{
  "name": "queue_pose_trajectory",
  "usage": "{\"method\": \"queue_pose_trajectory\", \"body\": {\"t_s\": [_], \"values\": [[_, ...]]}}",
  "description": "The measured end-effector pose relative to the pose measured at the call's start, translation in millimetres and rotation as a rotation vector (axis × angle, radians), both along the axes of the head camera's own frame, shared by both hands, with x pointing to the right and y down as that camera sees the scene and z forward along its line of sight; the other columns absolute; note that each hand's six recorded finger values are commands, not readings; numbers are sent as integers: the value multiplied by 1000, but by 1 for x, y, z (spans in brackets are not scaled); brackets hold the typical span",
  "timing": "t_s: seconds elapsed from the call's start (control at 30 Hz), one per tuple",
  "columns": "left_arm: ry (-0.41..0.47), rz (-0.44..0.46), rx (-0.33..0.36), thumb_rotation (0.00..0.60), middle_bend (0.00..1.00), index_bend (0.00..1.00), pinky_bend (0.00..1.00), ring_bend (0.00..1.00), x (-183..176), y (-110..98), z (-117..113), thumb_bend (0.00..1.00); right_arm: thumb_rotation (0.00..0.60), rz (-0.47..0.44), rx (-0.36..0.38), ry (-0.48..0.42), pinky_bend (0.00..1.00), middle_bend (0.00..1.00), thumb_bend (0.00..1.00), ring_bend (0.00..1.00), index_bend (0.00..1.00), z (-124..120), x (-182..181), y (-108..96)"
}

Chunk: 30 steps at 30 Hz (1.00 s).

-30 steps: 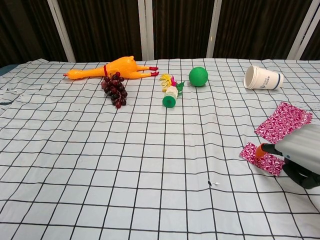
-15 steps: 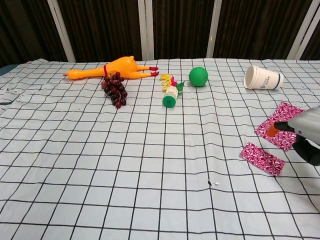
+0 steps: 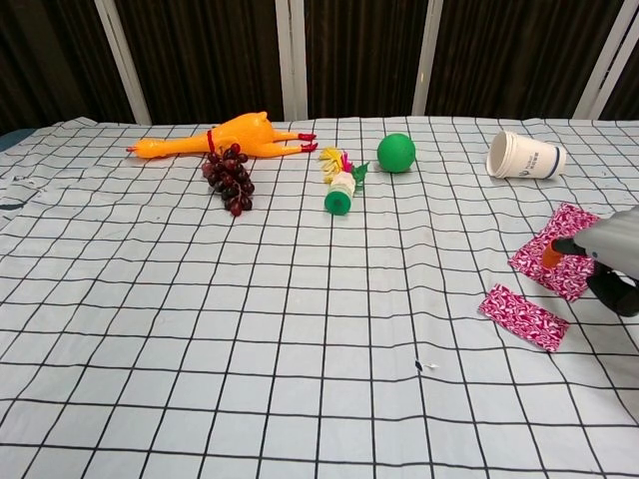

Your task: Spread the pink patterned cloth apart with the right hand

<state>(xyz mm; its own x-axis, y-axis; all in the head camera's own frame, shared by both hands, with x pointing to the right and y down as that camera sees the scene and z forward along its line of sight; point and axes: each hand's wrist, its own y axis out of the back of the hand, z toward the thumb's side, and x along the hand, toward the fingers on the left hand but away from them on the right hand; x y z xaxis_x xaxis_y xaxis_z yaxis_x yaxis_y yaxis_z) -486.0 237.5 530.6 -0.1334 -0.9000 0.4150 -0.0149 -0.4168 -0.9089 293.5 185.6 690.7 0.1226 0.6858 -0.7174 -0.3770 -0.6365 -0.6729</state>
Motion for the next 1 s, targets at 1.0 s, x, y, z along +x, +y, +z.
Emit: {"method": "queue_pose_trajectory", "body": {"t_s": [1.0], "values": [[-14, 1, -7, 600, 19, 119, 63, 28, 1, -1, 4, 205, 600, -16, -20, 12, 447, 810, 727, 761, 243, 17, -16, -8]]}}
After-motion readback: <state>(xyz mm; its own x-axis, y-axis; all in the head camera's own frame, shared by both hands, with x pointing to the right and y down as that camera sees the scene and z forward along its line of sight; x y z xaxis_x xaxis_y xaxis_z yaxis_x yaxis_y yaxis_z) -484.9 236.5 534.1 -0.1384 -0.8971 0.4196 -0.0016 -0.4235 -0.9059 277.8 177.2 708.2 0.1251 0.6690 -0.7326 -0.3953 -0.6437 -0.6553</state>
